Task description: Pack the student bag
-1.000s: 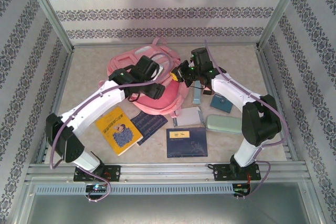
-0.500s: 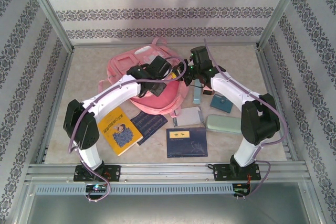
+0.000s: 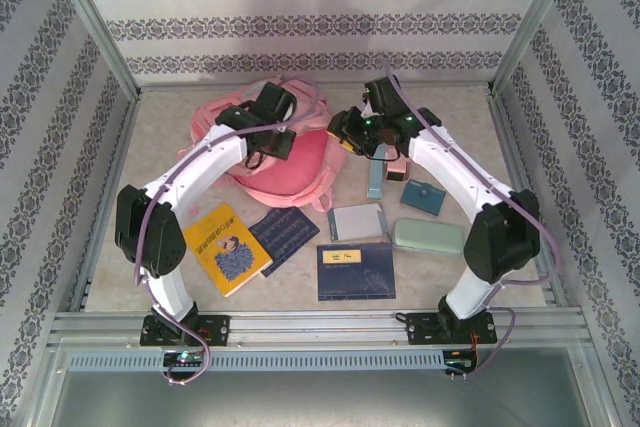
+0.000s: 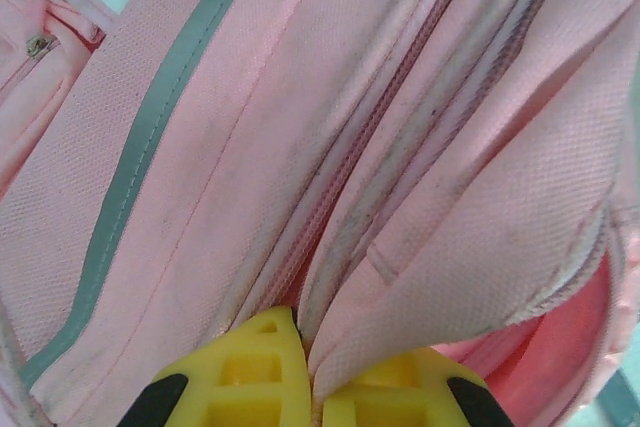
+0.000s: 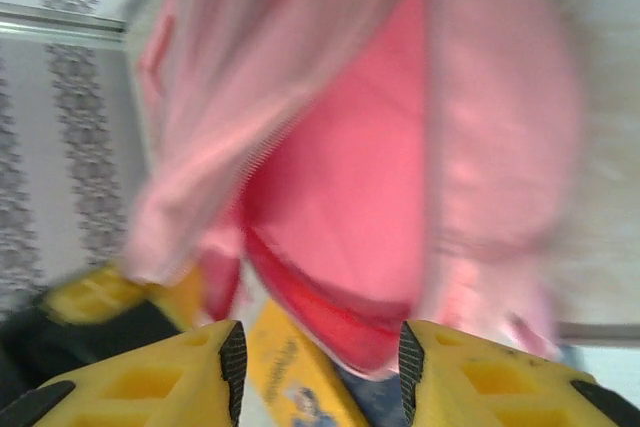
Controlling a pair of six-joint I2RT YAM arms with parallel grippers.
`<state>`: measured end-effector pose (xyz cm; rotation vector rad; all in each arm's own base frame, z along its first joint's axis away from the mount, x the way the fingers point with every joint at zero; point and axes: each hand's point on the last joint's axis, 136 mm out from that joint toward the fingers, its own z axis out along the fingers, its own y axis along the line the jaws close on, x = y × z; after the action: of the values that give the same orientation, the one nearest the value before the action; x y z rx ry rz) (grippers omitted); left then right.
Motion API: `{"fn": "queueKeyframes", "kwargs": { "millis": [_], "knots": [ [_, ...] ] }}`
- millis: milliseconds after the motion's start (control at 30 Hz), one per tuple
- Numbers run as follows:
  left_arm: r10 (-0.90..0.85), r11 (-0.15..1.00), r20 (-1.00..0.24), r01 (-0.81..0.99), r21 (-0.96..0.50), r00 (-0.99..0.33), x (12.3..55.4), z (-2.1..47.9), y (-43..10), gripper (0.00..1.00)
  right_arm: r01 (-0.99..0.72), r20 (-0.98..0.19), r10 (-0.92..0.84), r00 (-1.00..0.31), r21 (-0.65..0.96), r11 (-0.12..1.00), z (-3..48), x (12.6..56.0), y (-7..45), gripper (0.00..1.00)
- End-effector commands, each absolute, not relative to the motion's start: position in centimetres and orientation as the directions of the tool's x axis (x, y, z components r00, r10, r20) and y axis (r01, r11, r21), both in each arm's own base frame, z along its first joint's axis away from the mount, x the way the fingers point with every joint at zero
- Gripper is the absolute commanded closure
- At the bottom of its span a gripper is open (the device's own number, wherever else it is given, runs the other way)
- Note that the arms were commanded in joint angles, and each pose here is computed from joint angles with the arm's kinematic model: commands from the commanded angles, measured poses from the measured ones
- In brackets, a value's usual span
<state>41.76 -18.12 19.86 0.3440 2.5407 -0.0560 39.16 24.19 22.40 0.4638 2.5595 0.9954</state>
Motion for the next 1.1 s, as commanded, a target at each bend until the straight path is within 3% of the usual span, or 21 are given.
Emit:
{"fn": "queueKeyframes", "kwargs": {
  "millis": [0, 133, 200, 267, 300, 433, 700, 1067],
  "knots": [
    [0.043, 0.972, -0.608, 0.173, -0.156, -0.793, 43.2, 23.7, -18.9, 1.0, 0.081, -0.365, 0.272, -0.891, 0.46, 0.884, 21.8, 36.7, 19.3, 0.53],
    [-0.024, 0.958, -0.619, 0.16, -0.24, -0.785, 43.6, 26.1, -19.7, 1.0, 0.1, -0.338, 0.198, -0.92, 0.284, 0.953, 19.1, 35.0, 15.5, 0.49],
    [-0.076, 0.952, -0.617, 0.127, -0.278, -0.783, 43.7, 26.7, -19.8, 1.0, 0.088, -0.361, 0.147, -0.921, 0.175, 0.981, 18.2, 34.6, 14.0, 0.32],
    [-0.131, 0.944, -0.601, 0.086, -0.318, -0.788, 43.8, 27.2, -19.9, 1.0, 0.081, -0.406, 0.12, -0.906, 0.112, 0.99, 17.4, 34.8, 13.2, 0.07],
    [-0.148, 0.938, -0.591, 0.078, -0.339, -0.793, 43.8, 27.4, -20.2, 1.0, 0.108, -0.426, 0.135, -0.895, 0.085, 0.99, 16.9, 35.0, 12.5, 0.02],
    [-0.183, 0.943, -0.558, 0.017, -0.333, -0.81, 43.8, 27.4, -19.7, 1.0, 0.14, -0.435, 0.176, -0.883, 0.113, 0.984, 15.0, 36.2, 12.0, 0.02],
    [-0.198, 0.957, -0.516, -0.05, -0.286, -0.833, 43.5, 26.6, -18.7, 1.0, 0.149, -0.322, 0.189, -0.928, 0.146, 0.978, 9.8, 38.0, 14.2, 0.03],
    [-0.284, 0.936, -0.451, -0.144, -0.321, -0.846, 43.2, 25.5, -18.7, 1.0, 0.209, -0.236, 0.247, -0.94, 0.172, 0.962, 4.7, 39.6, 15.9, 0.24]
  ]
}}
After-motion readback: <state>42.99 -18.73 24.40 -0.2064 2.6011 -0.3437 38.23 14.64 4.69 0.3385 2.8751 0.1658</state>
